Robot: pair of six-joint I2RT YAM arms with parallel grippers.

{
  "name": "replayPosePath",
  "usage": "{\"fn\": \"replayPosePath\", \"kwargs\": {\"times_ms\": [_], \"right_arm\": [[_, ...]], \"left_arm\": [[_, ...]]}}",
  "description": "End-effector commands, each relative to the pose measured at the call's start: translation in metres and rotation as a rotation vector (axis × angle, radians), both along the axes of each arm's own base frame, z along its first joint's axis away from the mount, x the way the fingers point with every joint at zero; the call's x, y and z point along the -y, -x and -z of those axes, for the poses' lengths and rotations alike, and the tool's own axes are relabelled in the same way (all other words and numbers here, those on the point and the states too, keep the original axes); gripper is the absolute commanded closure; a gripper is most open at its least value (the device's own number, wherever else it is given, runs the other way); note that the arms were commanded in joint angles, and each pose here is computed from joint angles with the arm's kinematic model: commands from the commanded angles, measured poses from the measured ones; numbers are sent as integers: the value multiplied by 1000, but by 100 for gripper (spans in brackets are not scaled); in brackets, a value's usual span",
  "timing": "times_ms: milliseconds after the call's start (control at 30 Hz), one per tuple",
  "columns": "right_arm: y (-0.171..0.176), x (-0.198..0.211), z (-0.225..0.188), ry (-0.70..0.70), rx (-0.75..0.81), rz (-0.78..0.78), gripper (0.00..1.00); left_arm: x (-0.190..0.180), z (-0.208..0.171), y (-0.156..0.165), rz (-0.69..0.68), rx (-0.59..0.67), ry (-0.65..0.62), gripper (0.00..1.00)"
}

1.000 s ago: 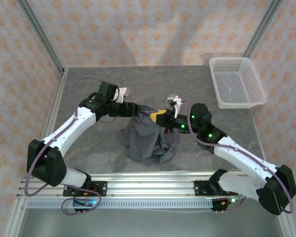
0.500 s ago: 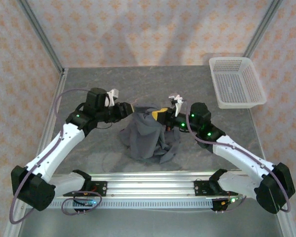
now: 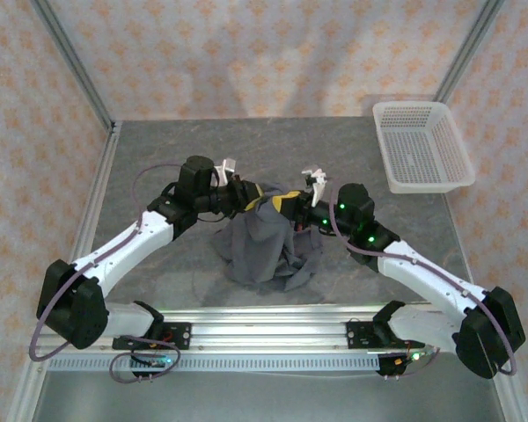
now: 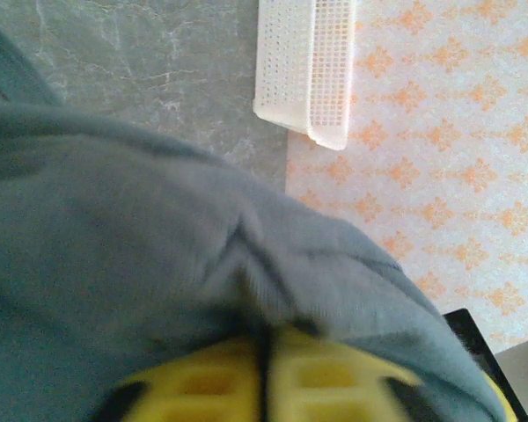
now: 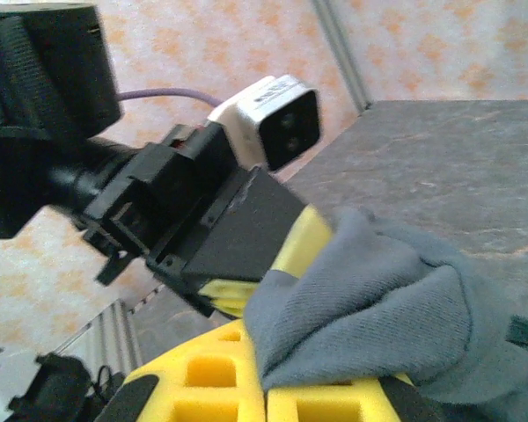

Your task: Fold the inside-out t-shirt

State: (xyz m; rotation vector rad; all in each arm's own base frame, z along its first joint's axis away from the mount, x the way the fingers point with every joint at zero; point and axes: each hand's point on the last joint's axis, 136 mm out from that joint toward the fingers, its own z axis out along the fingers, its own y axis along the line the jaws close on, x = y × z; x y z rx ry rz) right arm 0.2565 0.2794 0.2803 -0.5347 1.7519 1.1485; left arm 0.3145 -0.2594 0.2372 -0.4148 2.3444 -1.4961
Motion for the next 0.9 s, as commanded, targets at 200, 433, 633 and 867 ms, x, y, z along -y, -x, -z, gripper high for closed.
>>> {"fn": "replayPosePath", "kwargs": {"times_ms": [200, 433, 633, 867], "right_arm": [[9, 6, 96, 94, -192, 91, 84], [28, 18, 102, 238, -154, 119, 51], [23, 21, 34, 343, 91, 94, 39], [26, -28, 21, 375, 199, -176, 39]], "left_arm": [[-17, -60, 9, 83, 274, -124, 100], [-32, -30, 35, 301, 452, -422, 100], [-29, -13, 41, 328, 418, -471, 100], [-20, -24, 36, 314, 440, -443, 100]]}}
